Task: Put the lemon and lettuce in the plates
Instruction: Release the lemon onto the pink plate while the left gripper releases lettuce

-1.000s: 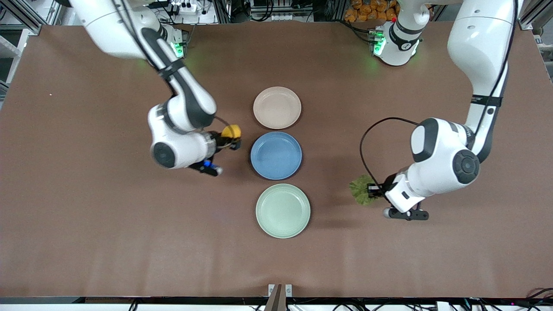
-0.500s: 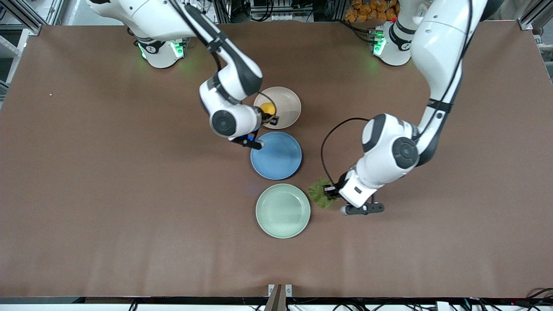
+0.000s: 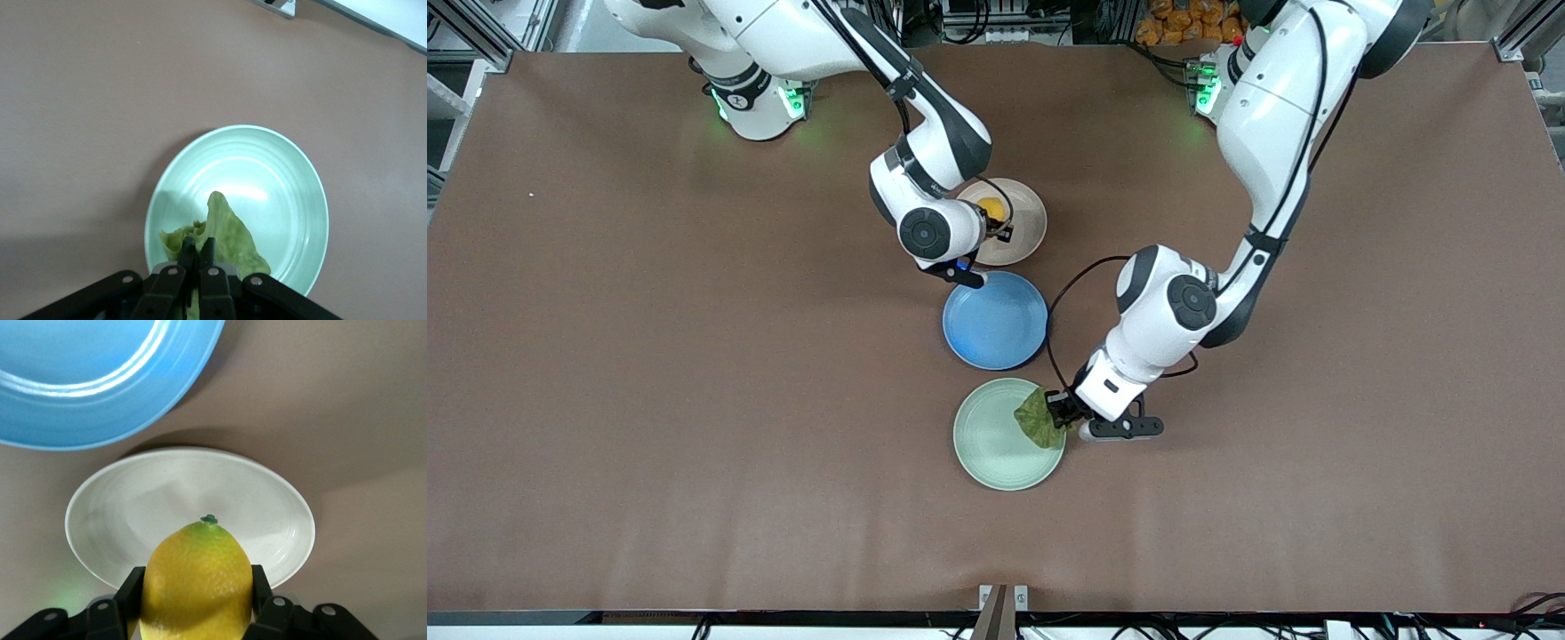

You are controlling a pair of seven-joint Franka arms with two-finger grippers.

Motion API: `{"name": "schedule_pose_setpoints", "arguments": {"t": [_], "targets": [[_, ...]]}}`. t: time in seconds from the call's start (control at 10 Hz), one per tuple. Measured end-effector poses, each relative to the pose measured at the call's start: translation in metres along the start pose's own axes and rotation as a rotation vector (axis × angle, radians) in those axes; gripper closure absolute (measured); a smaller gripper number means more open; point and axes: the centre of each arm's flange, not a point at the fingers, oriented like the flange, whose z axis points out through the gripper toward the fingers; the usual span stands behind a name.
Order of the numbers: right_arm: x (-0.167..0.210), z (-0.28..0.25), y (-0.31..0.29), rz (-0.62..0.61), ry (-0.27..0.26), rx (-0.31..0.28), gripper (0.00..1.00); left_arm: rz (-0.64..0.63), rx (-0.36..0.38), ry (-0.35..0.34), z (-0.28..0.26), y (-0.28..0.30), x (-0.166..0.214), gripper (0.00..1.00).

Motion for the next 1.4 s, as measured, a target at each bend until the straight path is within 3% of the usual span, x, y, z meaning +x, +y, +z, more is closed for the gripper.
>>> {"name": "schedule_pose_setpoints", "arguments": {"t": [0.3, 0.5, 0.6, 0.7, 0.8, 1.0, 1.2, 1.4], "targets": [[0.004, 0.009, 0.003, 0.034, -0.01, -0.011, 0.32, -0.052, -0.044, 0.043, 0.024, 0.017, -0.015, 0.94], [0.006, 0.012, 0.003, 0.041, -0.011, -0.011, 0.25, -0.055, -0.05, 0.056, 0.032, 0.014, -0.016, 0.67], [0.006, 0.011, 0.002, 0.041, -0.01, -0.009, 0.08, -0.052, -0.05, 0.068, 0.03, 0.013, -0.011, 0.53], [0.006, 0.009, 0.002, 0.04, -0.008, -0.006, 0.0, -0.042, -0.049, 0.088, 0.025, 0.012, -0.004, 0.42], [0.006, 0.005, 0.001, 0.039, -0.005, 0.001, 0.0, -0.032, -0.051, 0.11, 0.017, 0.014, 0.005, 0.24], [0.009, -0.026, 0.001, 0.042, 0.009, 0.036, 0.0, -0.022, -0.04, 0.159, -0.007, 0.01, 0.027, 0.0], [0.024, -0.09, 0.018, 0.02, 0.058, 0.101, 0.0, -0.006, 0.015, 0.16, -0.039, 0.004, 0.049, 0.0], [0.051, -0.15, 0.05, -0.063, 0.17, 0.088, 0.0, 0.028, 0.127, 0.115, -0.092, 0.0, 0.071, 0.0]]}}
